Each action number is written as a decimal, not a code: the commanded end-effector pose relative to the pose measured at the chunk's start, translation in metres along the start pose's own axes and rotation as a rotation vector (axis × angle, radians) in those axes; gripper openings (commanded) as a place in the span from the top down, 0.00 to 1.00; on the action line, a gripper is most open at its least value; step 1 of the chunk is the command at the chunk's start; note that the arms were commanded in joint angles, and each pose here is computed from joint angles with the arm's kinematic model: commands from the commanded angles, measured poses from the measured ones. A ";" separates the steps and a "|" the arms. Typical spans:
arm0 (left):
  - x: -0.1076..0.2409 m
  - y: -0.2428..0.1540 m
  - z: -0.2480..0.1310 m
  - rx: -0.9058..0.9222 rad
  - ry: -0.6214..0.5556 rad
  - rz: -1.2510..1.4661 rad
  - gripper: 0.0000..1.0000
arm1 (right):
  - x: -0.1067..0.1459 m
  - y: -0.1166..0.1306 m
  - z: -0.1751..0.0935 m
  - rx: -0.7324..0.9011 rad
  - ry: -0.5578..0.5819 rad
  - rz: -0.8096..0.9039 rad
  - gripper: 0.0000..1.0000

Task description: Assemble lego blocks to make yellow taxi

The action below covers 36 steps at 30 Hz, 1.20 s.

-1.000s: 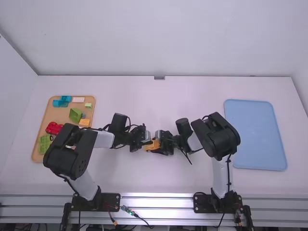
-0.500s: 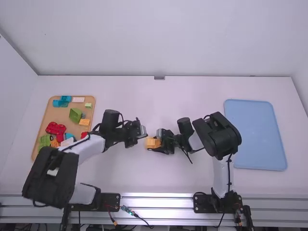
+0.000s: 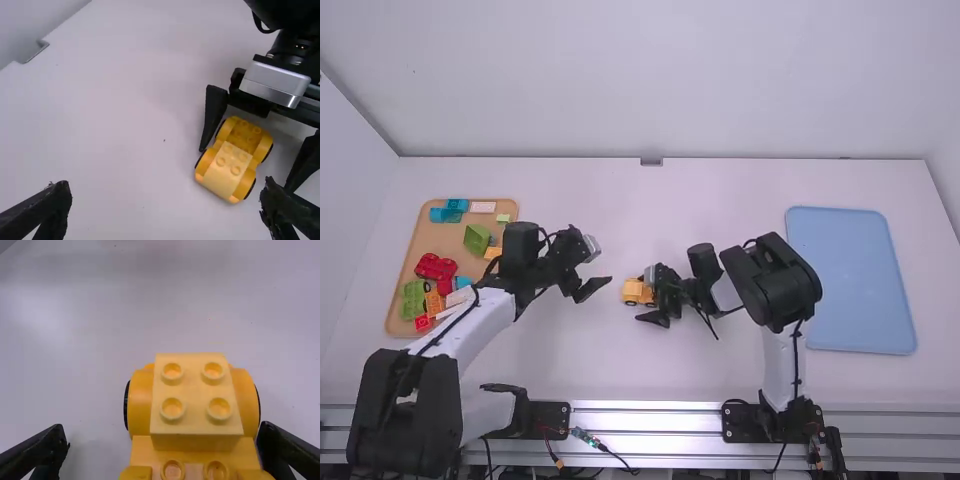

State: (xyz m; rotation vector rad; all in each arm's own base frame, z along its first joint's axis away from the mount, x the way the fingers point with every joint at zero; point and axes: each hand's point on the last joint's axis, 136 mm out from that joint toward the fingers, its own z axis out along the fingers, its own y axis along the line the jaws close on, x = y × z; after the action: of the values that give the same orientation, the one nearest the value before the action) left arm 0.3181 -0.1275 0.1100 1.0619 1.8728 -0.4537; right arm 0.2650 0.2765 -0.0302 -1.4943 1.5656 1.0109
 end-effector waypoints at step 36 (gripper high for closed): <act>0.021 0.178 -0.097 -0.612 0.303 -0.800 0.01 | -0.061 -0.036 -0.138 0.625 0.465 0.063 0.00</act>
State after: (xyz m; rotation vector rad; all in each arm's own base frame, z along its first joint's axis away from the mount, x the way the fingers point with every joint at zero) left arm 0.3967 0.0278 0.1607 0.0478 2.4325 -0.1702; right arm 0.3066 0.1785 0.0751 -1.2960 2.0231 0.1576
